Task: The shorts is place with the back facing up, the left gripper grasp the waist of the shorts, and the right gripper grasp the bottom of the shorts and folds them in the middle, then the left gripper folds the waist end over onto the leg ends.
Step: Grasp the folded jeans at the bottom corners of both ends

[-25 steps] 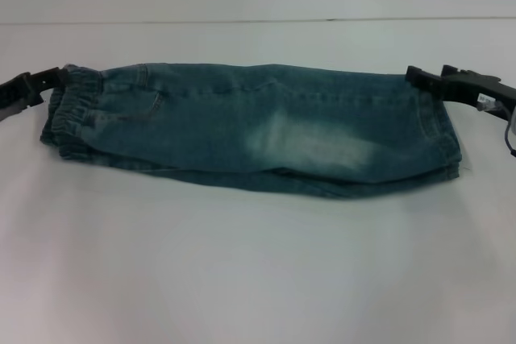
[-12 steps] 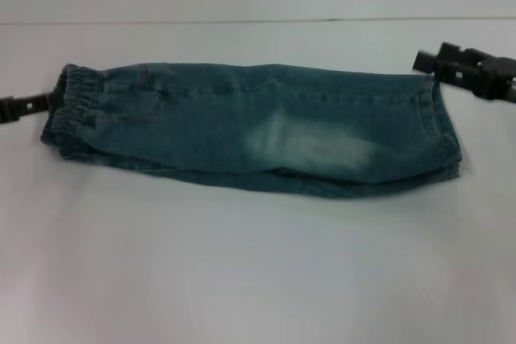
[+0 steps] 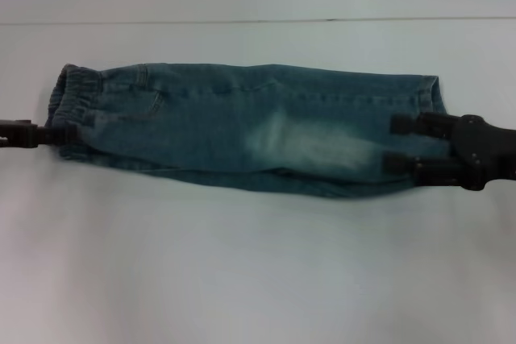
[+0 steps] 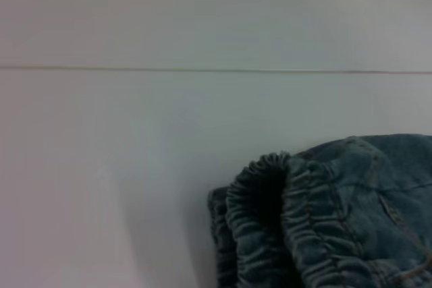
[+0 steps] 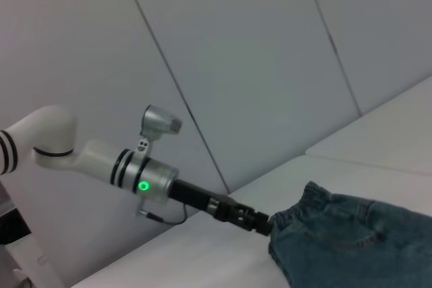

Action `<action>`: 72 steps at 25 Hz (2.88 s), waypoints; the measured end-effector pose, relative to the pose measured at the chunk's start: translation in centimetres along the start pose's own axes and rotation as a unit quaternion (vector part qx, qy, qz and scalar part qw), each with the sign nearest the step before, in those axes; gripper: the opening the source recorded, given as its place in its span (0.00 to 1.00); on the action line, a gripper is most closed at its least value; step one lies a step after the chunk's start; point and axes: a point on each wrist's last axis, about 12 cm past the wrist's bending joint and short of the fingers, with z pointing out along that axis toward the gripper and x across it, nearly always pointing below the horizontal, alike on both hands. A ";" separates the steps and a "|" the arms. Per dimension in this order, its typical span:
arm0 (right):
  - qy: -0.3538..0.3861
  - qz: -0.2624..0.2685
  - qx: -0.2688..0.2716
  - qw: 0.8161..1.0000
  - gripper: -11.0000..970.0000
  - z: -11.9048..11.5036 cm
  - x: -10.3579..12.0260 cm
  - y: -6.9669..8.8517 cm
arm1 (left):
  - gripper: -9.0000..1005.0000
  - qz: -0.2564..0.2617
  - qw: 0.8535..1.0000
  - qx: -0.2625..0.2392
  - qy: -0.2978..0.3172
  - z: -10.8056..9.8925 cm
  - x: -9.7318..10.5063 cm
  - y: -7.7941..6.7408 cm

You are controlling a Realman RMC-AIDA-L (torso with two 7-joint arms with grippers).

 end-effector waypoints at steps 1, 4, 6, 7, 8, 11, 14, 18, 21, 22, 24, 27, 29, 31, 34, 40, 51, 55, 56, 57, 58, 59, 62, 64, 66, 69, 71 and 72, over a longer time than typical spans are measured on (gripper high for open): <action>0.003 0.002 -0.003 1.000 0.99 0.2 0.1 0.1 | 0.93 0.003 1.000 -0.007 0.000 0.3 -0.1 0.0; 0.017 0.003 -0.014 1.000 0.99 0.7 0.4 0.3 | 0.93 0.008 1.000 -0.017 0.000 0.9 -0.3 -0.2; 0.030 0.004 -0.022 0.999 0.99 1.0 0.6 0.4 | 0.92 0.010 1.000 -0.022 0.002 1.3 -0.3 -0.3; 0.030 0.004 -0.022 0.999 0.99 1.0 0.6 0.4 | 0.92 0.011 1.000 -0.025 0.002 1.4 -0.4 -0.3; 0.031 0.005 -0.024 0.999 0.99 1.2 0.6 0.4 | 0.92 0.013 1.000 -0.028 0.005 1.6 -0.4 -0.3; 0.033 0.007 -0.024 0.999 0.99 1.5 0.8 0.5 | 0.92 0.018 0.999 -0.029 0.014 2.1 -0.3 -0.4; 0.034 0.007 -0.021 0.999 0.99 1.6 0.8 0.4 | 0.91 0.024 0.999 -0.032 0.020 2.4 -0.3 -0.6; 0.035 0.008 -0.018 0.999 0.99 1.8 0.9 0.3 | 0.91 0.024 0.999 -0.036 0.018 2.7 -0.4 -0.7; 0.037 0.009 -0.016 0.999 0.99 2.0 1.0 0.3 | 0.91 0.024 0.999 -0.039 0.017 2.8 -0.4 -0.7; 0.038 0.009 -0.016 0.999 0.99 2.1 1.0 0.3 | 0.90 0.024 0.999 -0.039 0.018 2.9 -0.4 -0.7; 0.040 0.009 -0.014 0.999 0.99 2.3 1.0 0.2 | 0.90 0.025 0.999 -0.036 0.020 3.0 -0.3 -0.8; 0.044 0.008 -0.011 0.999 0.99 2.5 1.1 0.1 | 0.90 0.024 0.999 -0.034 0.018 3.1 -0.4 -1.0; 0.044 0.008 -0.010 0.999 0.99 2.5 1.1 0.1 | 0.90 0.017 0.999 -0.031 0.011 3.0 -0.5 -1.0; 0.044 0.008 -0.009 0.999 0.98 2.6 1.1 0.1 | 0.89 0.014 0.999 -0.030 0.007 3.0 -0.6 -1.0; 0.044 0.008 -0.006 0.999 0.98 2.6 1.2 0.0 | 0.79 0.018 0.999 -0.029 0.008 3.1 -0.5 -1.2; 0.044 0.009 -0.003 0.999 0.98 2.6 1.2 0.0 | 0.57 0.020 0.999 -0.025 0.011 3.3 -0.5 -1.4; 0.038 0.007 -0.003 0.999 0.99 2.9 1.2 0.0 | 0.43 0.020 0.999 -0.023 0.011 3.2 -0.5 -1.4; 0.039 0.007 0.000 0.999 0.98 3.0 1.2 0.0 | 0.39 0.021 0.999 -0.021 0.013 3.2 -0.5 -1.4; 0.039 0.007 0.000 0.999 0.98 3.0 1.3 0.0 | 0.38 0.021 0.999 -0.021 0.013 3.2 -0.4 -1.4; 0.040 0.007 0.000 0.999 0.98 3.0 1.3 0.0 | 0.38 0.021 0.999 -0.020 0.013 3.2 -0.4 -1.5; 0.040 0.007 0.000 0.999 0.98 3.0 1.3 0.0 | 0.37 0.021 1.000 -0.020 0.014 3.2 -0.4 -1.5; 0.040 0.008 0.000 0.999 0.98 3.0 1.3 0.0 | 0.36 0.021 1.000 -0.018 0.014 3.2 -0.4 -1.5; 0.040 0.007 0.000 0.999 0.98 3.0 1.3 0.0 | 0.33 0.020 1.000 -0.016 0.015 3.2 -0.4 -1.5; 0.041 0.007 -0.001 0.999 0.98 3.0 1.3 0.0 | 0.32 0.020 1.000 -0.016 0.015 3.2 -0.4 -1.5; 0.041 0.007 -0.001 0.999 0.98 3.0 1.3 0.0 | 0.30 0.020 1.000 -0.015 0.015 3.2 -0.4 -1.5; 0.042 0.006 0.001 0.999 0.97 3.1 1.3 -0.1 | 0.28 0.020 1.000 -0.015 0.015 3.2 -0.4 -1.6; 0.042 0.006 0.001 0.999 0.97 3.1 1.3 -0.1 | 0.26 0.020 1.000 -0.014 0.015 3.2 -0.4 -1.6; 0.042 0.006 0.001 0.999 0.97 3.1 1.3 -0.1 | 0.25 0.020 1.000 -0.014 0.015 3.2 -0.4 -1.6</action>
